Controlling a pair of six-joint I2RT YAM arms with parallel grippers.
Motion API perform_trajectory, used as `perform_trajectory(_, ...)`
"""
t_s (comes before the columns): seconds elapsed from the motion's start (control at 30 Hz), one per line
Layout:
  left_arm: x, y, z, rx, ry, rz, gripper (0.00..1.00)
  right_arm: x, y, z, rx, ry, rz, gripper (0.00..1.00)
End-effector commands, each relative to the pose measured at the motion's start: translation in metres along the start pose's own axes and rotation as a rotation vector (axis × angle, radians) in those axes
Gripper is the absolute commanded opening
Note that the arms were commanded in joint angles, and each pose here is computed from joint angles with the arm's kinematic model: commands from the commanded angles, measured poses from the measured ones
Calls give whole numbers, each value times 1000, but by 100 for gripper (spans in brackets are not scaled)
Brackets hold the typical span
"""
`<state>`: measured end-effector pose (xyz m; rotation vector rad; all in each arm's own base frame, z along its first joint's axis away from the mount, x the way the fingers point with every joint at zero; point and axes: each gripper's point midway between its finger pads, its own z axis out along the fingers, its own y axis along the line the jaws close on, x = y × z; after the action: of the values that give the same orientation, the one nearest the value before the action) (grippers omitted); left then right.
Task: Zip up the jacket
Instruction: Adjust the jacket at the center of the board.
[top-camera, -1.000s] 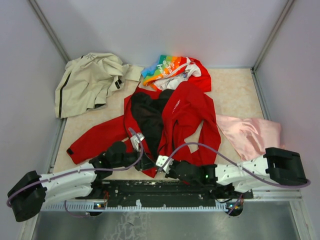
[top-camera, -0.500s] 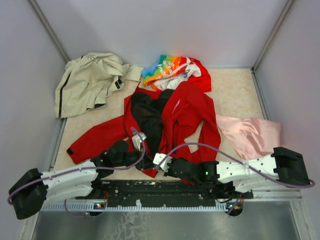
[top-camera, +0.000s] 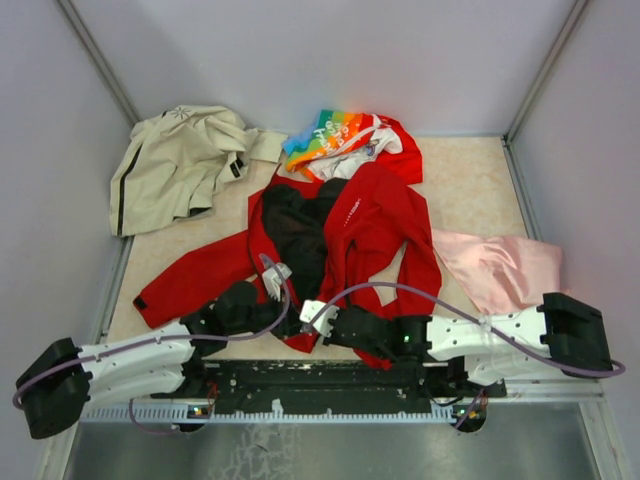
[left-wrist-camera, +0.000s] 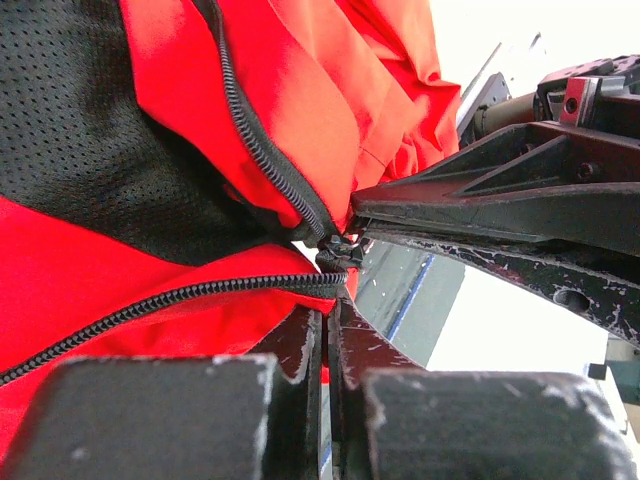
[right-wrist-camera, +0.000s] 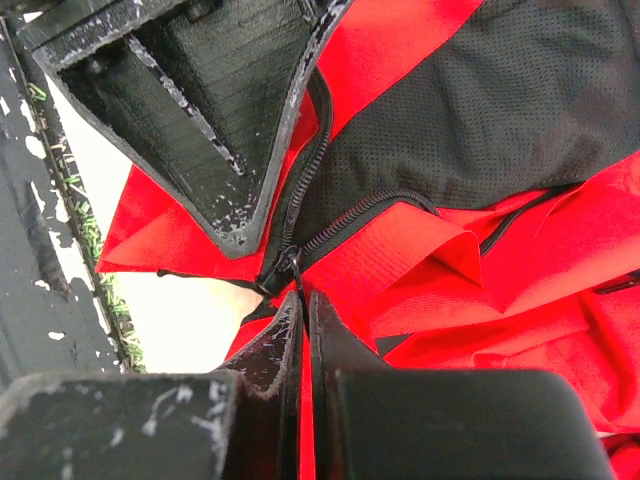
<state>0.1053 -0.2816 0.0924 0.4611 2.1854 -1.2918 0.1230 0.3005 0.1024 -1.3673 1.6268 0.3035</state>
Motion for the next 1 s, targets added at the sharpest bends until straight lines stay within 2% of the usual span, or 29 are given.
perform_trajectory(0.0,15,15,-7,-86,66,25,0,-44,-41,-8,144,-101,29,0)
perform_trajectory(0.2,28,14,-5,-75,135,46,0,-41,-70,-9,281,-68,45,0)
perform_trajectory(0.37,40,8,0,-52,177,67,0,-55,-75,-2,288,-118,49,0)
perform_trajectory(0.53,26,8,-2,-77,96,34,1,-62,-61,7,209,-127,58,0)
perform_trajectory(0.67,7,18,-13,-142,-44,-19,10,-64,-47,12,137,-131,105,0)
perform_trajectory(0.77,-7,17,-23,-148,-142,-62,22,-62,-34,19,87,-115,130,0)
perform_trajectory(0.97,-18,13,-38,-133,-233,-144,39,-67,-15,29,21,-112,154,0)
